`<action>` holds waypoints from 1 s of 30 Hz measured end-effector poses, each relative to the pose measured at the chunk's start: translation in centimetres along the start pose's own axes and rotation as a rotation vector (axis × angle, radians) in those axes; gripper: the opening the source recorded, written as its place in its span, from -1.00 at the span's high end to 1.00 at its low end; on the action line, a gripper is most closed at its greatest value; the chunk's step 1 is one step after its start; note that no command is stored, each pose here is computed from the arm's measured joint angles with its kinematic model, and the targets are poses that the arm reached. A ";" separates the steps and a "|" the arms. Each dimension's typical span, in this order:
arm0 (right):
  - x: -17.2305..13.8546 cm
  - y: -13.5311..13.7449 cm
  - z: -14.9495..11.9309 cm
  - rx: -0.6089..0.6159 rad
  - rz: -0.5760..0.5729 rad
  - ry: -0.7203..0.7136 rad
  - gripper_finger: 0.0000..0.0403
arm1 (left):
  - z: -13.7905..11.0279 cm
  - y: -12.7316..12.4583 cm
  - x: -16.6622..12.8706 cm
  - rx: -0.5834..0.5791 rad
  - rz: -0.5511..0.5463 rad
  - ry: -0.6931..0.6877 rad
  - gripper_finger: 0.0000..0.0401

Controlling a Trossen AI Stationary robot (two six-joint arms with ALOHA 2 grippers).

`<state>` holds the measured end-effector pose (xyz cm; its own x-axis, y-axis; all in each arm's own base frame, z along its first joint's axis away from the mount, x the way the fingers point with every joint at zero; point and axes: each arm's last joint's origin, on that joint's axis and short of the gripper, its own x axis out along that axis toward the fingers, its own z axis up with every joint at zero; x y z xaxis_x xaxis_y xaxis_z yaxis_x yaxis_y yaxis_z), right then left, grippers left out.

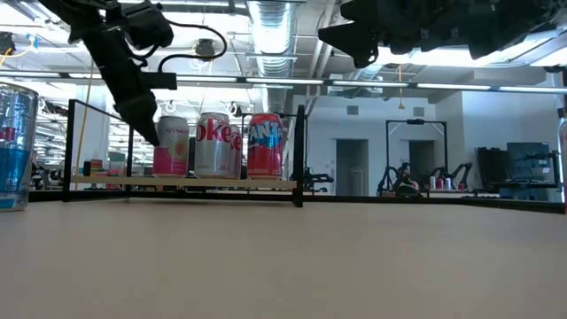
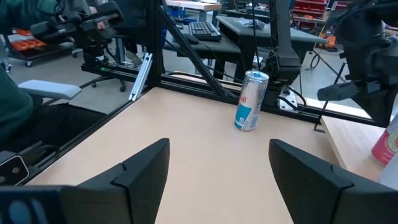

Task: Place canned beverage on shelf
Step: Put the bottom pink-white soda can on the shelf

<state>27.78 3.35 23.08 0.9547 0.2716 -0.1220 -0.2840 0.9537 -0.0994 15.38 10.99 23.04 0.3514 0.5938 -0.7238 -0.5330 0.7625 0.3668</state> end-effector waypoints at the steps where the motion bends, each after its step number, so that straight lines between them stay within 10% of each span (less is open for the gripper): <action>1: 0.0 0.0 0.0 0.001 0.000 0.000 -0.47 | 0.0 0.1 0.0 -0.002 0.018 0.005 1.00; 8: 0.0 0.0 0.0 0.001 0.000 -0.001 -0.47 | 0.0 0.3 0.0 -0.048 0.090 0.013 1.00; 18: 0.0 0.0 0.0 0.001 0.000 -0.002 -0.47 | -0.6 -0.7 0.3 -0.045 -0.183 0.053 1.00; 30: 0.0 0.0 0.1 -0.008 -0.001 -0.009 -0.47 | 0.9 -0.1 0.4 -0.049 -0.039 -0.076 1.00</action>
<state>27.79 3.35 23.17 0.9557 0.2717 -0.1133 -0.2836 0.9529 -0.1073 16.27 11.39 23.22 0.4294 0.5831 -0.6896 -0.5541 0.7731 0.3087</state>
